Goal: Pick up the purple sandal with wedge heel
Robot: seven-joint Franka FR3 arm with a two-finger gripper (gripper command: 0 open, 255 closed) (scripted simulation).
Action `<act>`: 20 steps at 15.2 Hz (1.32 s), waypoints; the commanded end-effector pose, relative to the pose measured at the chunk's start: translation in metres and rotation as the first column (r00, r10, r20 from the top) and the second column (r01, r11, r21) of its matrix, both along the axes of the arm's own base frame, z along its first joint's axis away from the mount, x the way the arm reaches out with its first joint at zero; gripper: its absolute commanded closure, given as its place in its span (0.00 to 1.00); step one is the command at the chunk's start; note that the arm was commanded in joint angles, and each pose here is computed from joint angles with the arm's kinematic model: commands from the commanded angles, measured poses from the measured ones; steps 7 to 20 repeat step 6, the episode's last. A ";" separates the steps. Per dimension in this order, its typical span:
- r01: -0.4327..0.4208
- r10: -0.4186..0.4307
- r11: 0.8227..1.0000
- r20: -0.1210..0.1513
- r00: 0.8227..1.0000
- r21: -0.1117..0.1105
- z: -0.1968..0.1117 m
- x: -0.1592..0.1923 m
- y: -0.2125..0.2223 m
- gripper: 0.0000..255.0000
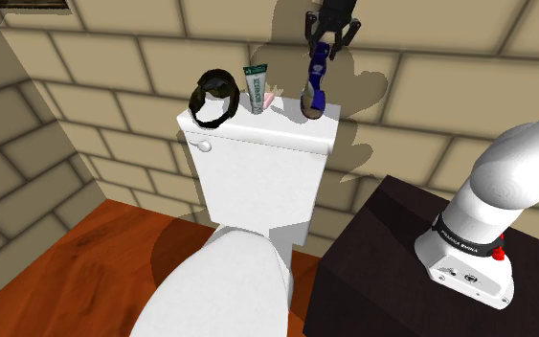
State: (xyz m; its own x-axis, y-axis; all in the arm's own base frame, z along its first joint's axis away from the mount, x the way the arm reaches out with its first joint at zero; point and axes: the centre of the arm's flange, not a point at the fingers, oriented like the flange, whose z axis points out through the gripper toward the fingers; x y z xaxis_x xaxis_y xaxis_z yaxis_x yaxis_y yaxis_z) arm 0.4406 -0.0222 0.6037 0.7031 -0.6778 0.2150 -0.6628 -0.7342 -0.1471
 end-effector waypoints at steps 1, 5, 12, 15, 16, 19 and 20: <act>0.000 0.000 1.000 0.001 1.000 0.000 0.011 -0.001 0.001 1.00; 0.000 0.000 1.000 0.001 1.000 0.000 0.027 -0.001 0.001 1.00; 0.000 0.000 1.000 0.001 1.000 0.000 0.027 -0.001 0.001 1.00; 0.000 0.000 1.000 0.001 1.000 0.000 0.027 -0.001 0.001 1.00; 0.000 0.000 1.000 0.001 1.000 0.000 0.027 -0.001 0.001 1.00; 0.000 0.000 1.000 0.001 1.000 0.000 0.027 -0.001 0.001 1.00; 0.000 0.000 1.000 0.001 1.000 0.000 0.027 -0.001 0.001 1.00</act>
